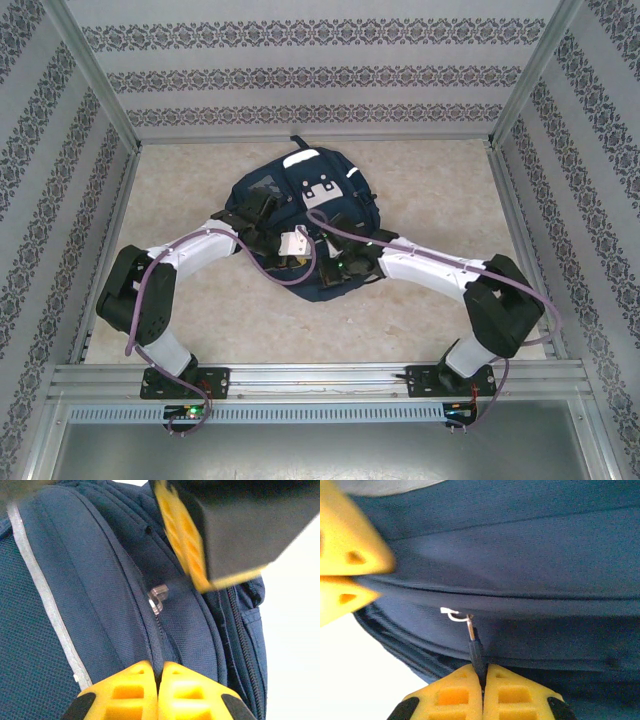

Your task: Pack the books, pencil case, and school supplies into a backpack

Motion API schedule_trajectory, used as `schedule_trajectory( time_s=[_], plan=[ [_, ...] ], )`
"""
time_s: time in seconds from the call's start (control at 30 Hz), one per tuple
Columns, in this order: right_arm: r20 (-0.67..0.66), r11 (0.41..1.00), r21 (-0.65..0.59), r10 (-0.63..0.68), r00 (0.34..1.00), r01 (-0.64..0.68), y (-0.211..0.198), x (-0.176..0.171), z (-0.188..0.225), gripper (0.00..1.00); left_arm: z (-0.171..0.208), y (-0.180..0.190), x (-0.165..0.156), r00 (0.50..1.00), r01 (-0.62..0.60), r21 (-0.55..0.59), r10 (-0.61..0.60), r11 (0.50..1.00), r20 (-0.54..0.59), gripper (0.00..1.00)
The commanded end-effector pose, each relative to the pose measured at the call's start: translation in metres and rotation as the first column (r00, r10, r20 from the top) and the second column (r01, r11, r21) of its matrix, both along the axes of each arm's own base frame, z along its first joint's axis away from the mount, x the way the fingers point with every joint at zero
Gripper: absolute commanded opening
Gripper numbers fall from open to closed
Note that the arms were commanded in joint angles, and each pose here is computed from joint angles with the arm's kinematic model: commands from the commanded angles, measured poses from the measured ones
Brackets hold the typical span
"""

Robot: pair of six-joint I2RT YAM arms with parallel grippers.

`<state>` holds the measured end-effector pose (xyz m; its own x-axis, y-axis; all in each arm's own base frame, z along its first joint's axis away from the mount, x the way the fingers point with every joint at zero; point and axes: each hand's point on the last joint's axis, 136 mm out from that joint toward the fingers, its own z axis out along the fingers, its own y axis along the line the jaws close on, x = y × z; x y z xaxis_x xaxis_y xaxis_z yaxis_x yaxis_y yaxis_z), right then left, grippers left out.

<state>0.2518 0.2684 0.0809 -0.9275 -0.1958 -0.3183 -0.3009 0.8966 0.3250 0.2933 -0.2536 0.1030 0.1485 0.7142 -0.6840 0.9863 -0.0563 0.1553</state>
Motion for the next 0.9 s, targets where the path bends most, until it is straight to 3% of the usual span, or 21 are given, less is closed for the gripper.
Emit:
schedule_trajectory(
  time_s=[0.0, 0.3, 0.43, 0.5, 0.57, 0.63, 0.67, 0.7, 0.77, 0.87],
  plan=[
    [-0.012, 0.990, -0.106, -0.096, 0.995, 0.094, -0.056, 0.010, -0.007, 0.00, 0.011, 0.007, -0.013, 0.999, 0.043, -0.016, -0.043, 0.999, -0.007, 0.00],
    [0.111, 0.953, -0.229, -0.179, 0.978, 0.200, -0.107, 0.045, -0.002, 0.00, 0.008, 0.016, -0.018, 1.000, 0.001, -0.006, -0.001, 1.000, -0.011, 0.00],
    [0.145, 0.960, -0.252, -0.090, 0.985, 0.124, -0.092, 0.036, 0.014, 0.00, 0.007, 0.044, 0.023, 0.975, -0.222, 0.034, 0.221, 0.974, 0.026, 0.01],
    [0.144, 0.977, -0.207, -0.015, 0.989, 0.045, -0.069, 0.024, 0.018, 0.00, 0.010, 0.066, 0.059, 0.916, -0.398, 0.014, 0.397, 0.917, 0.057, 0.03],
    [0.126, 0.992, -0.126, 0.037, 0.991, -0.021, -0.040, 0.011, 0.022, 0.00, 0.016, 0.090, 0.092, 0.835, -0.546, -0.020, 0.546, 0.838, 0.063, 0.12],
    [0.119, 0.997, -0.062, 0.062, 0.991, -0.055, -0.017, 0.004, 0.027, 0.00, 0.023, 0.092, 0.096, 0.843, -0.535, -0.051, 0.537, 0.843, 0.040, 0.25],
    [0.124, 0.997, -0.043, 0.062, 0.990, -0.057, -0.009, 0.005, 0.030, 0.00, 0.027, 0.087, 0.091, 0.867, -0.495, -0.065, 0.498, 0.866, 0.035, 0.33],
    [0.124, 0.998, -0.029, 0.061, 0.990, -0.058, -0.003, 0.005, 0.032, 0.00, 0.030, 0.082, 0.084, 0.892, -0.448, -0.075, 0.452, 0.891, 0.035, 0.35],
    [0.115, 0.998, 0.005, 0.058, 0.992, -0.059, 0.009, 0.007, 0.038, 0.00, 0.039, 0.067, 0.059, 0.943, -0.329, -0.135, 0.333, 0.935, 0.014, 0.56],
    [0.118, 0.995, 0.061, 0.066, 0.991, -0.074, 0.022, 0.009, 0.050, 0.00, 0.047, 0.046, 0.024, 0.982, -0.179, -0.223, 0.189, 0.958, 0.025, 0.67]
  ],
)
